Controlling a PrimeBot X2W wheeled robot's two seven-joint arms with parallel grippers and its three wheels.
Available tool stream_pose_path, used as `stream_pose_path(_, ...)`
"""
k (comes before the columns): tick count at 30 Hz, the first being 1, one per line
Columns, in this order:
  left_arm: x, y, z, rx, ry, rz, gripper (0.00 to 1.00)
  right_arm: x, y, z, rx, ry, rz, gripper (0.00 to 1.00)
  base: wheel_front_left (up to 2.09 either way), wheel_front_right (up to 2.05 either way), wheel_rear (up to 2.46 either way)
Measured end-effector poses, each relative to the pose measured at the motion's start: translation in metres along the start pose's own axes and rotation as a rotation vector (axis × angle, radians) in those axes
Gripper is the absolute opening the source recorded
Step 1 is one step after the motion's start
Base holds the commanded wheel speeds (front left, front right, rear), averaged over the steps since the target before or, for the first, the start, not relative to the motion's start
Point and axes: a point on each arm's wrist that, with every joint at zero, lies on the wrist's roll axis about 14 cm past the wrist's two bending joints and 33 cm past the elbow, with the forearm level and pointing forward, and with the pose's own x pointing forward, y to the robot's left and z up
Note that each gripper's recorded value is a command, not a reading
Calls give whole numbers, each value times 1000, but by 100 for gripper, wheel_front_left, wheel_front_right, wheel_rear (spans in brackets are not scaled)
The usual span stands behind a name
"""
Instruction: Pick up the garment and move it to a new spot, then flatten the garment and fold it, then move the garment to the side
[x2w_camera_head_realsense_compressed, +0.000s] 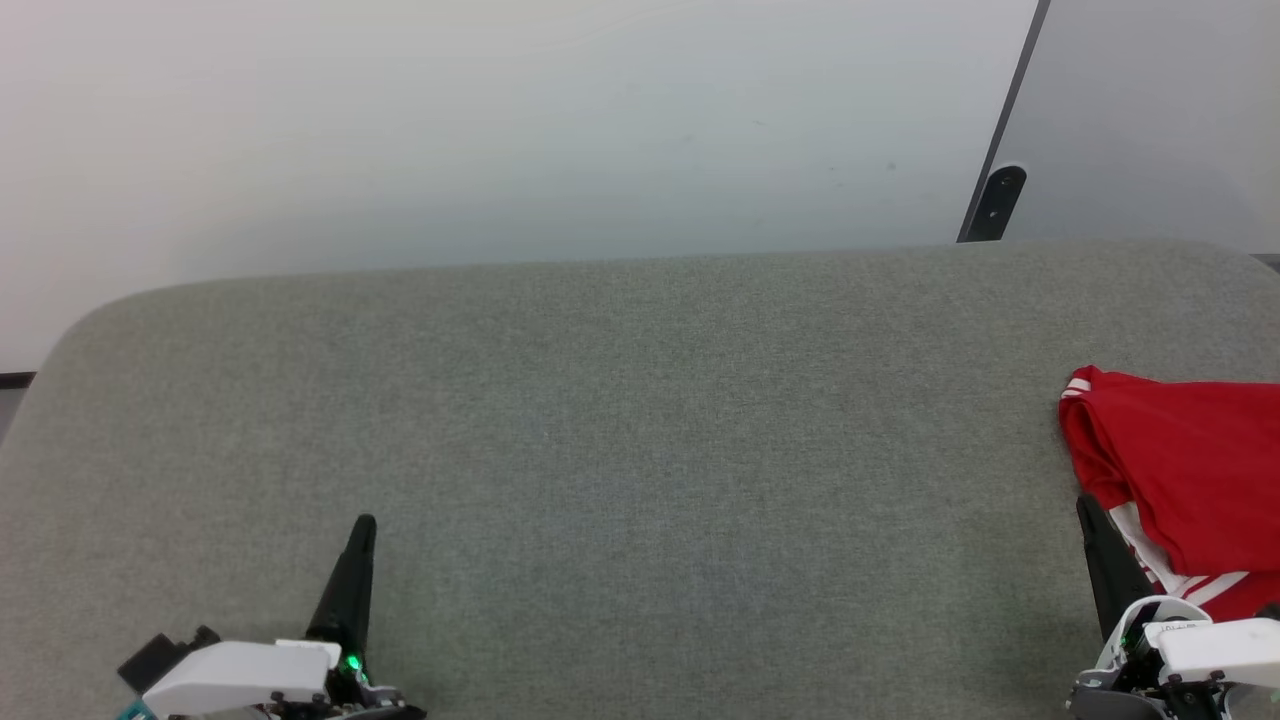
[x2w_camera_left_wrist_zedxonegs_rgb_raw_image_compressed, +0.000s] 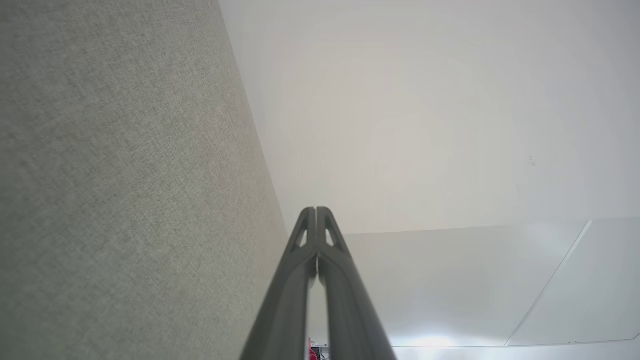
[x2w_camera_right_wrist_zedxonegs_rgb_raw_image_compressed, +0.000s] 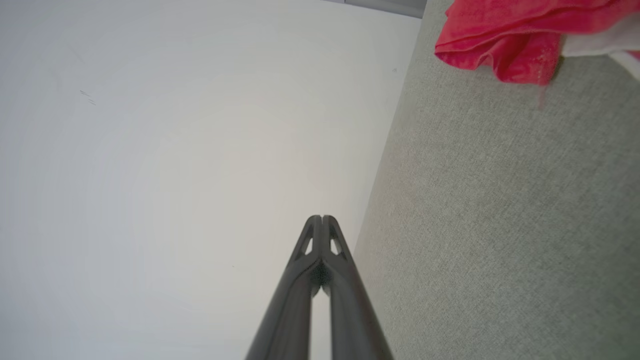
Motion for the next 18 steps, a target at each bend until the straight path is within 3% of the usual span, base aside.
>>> stream_pose_path(18, 7, -8, 0, -124, 5, -33, 0, 5, 1, 1, 116, -17, 9, 0, 0, 0, 0)
